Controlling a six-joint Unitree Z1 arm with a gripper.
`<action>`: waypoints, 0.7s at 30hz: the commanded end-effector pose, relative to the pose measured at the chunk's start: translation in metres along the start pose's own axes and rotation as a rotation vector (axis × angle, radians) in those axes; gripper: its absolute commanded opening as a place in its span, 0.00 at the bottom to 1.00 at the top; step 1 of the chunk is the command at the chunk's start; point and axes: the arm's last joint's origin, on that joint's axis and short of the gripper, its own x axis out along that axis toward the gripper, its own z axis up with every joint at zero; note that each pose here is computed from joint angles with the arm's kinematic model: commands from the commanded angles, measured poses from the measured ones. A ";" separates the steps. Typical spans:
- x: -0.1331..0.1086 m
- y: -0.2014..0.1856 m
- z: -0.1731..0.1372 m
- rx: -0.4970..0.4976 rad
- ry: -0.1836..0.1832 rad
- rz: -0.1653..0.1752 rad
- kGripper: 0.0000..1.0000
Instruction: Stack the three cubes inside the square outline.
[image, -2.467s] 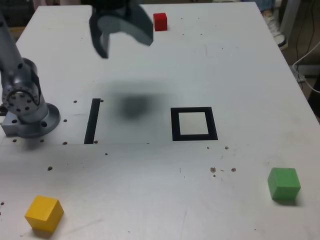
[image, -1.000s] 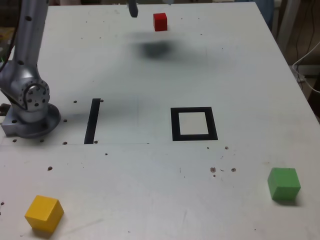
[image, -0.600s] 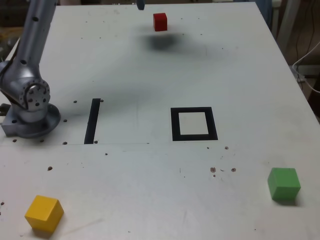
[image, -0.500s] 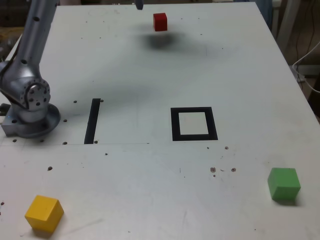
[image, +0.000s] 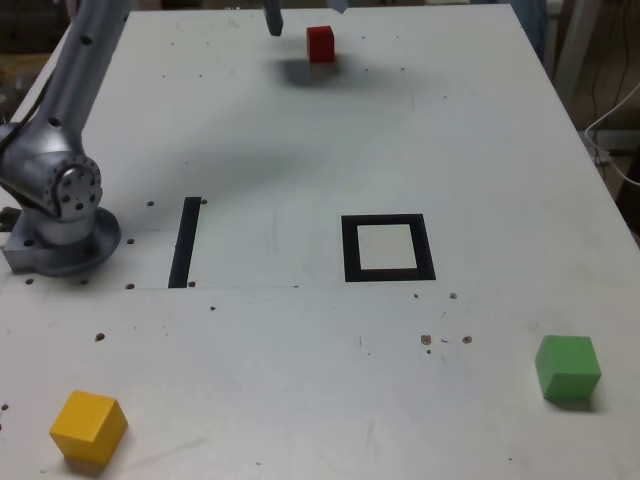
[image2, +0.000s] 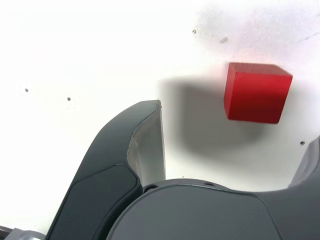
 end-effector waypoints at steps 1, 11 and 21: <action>0.005 0.003 0.003 0.000 0.006 0.002 0.98; 0.024 0.013 0.018 0.000 0.018 0.015 0.98; 0.040 0.010 0.030 0.009 0.033 -0.008 0.94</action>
